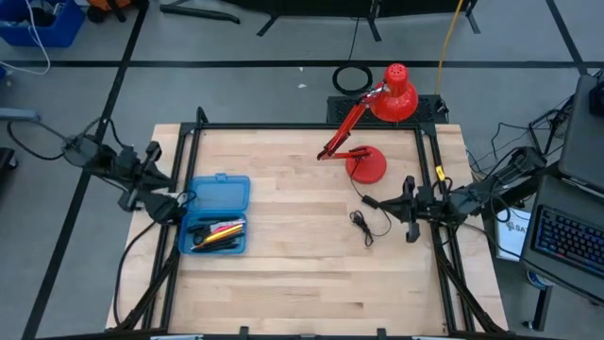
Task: Pick & place school supplies into a supply box
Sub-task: Return to Home Position
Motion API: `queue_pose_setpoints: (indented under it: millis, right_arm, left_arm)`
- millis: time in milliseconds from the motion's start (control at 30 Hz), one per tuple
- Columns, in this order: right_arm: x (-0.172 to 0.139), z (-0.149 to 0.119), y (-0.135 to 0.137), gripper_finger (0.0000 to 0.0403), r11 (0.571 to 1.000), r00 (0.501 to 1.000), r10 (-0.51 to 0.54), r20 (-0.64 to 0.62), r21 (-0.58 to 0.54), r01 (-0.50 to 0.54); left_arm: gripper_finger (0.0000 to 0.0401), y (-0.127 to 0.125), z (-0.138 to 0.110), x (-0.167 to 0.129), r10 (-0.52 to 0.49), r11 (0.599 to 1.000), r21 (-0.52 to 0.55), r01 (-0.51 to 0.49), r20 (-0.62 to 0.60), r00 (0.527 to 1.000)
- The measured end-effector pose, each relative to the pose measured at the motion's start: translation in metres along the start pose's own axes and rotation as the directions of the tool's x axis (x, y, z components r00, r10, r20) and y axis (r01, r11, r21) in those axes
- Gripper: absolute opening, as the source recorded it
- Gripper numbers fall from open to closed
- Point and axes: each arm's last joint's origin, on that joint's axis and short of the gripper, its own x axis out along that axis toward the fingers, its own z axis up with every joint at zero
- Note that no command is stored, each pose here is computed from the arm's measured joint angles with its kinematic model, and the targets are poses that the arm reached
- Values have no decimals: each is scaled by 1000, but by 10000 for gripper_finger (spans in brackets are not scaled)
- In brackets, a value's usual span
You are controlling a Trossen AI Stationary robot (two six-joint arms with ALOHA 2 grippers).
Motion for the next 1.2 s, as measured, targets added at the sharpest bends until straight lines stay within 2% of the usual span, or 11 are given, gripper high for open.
queue_pose_setpoints:
  millis: [200, 300, 367, 433, 500, 733, 833, 933, 1067, 1200]
  right_arm:
    - [-7, -33, -13, 0, 1000, 998, 15, 57, -13, -15]
    - [-9, -47, -18, 0, 1000, 996, 21, 86, -13, -20]
    - [-10, -47, -18, 0, 1000, 993, 25, 111, -7, -25]
    - [-11, -45, -19, 0, 999, 990, 30, 141, 13, -32]
    - [-10, -49, -19, 0, 1000, 994, 24, 107, -1, -24]
    - [-10, -58, -21, 0, 997, 1000, -6, 25, -71, 8]
    - [-10, -60, -23, 0, 997, 998, -67, 23, -27, 67]
    - [-10, -60, -24, 0, 995, 996, -91, 21, 28, 91]
    - [-10, -61, -24, 0, 995, 996, -93, 16, 28, 92]
    - [-10, -61, -24, 0, 995, 996, -92, 18, 32, 91]
  left_arm:
    - [3, 9, -24, -12, -29, 1000, 5, 29, 63, 998]
    - [6, 7, -29, -6, -17, 1000, 12, 17, 32, 999]
    - [6, 5, -31, -2, -40, 999, 23, 40, 32, 999]
    - [3, 4, -38, 5, -17, 998, 61, 18, -6, 1000]
    - [4, 4, -41, 7, -7, 997, 73, 9, -26, 1000]
    - [3, 1, -40, 6, -83, 990, 116, 86, -28, 996]
    - [10, 1, -40, 6, -89, 988, 122, 92, -30, 996]
    - [26, 2, -40, 6, -65, 992, 111, 67, -26, 998]
    - [36, 4, -40, 6, 9, 999, 42, -8, -14, 1000]
    - [35, 4, -40, 6, 18, 999, 27, -18, -11, 1000]
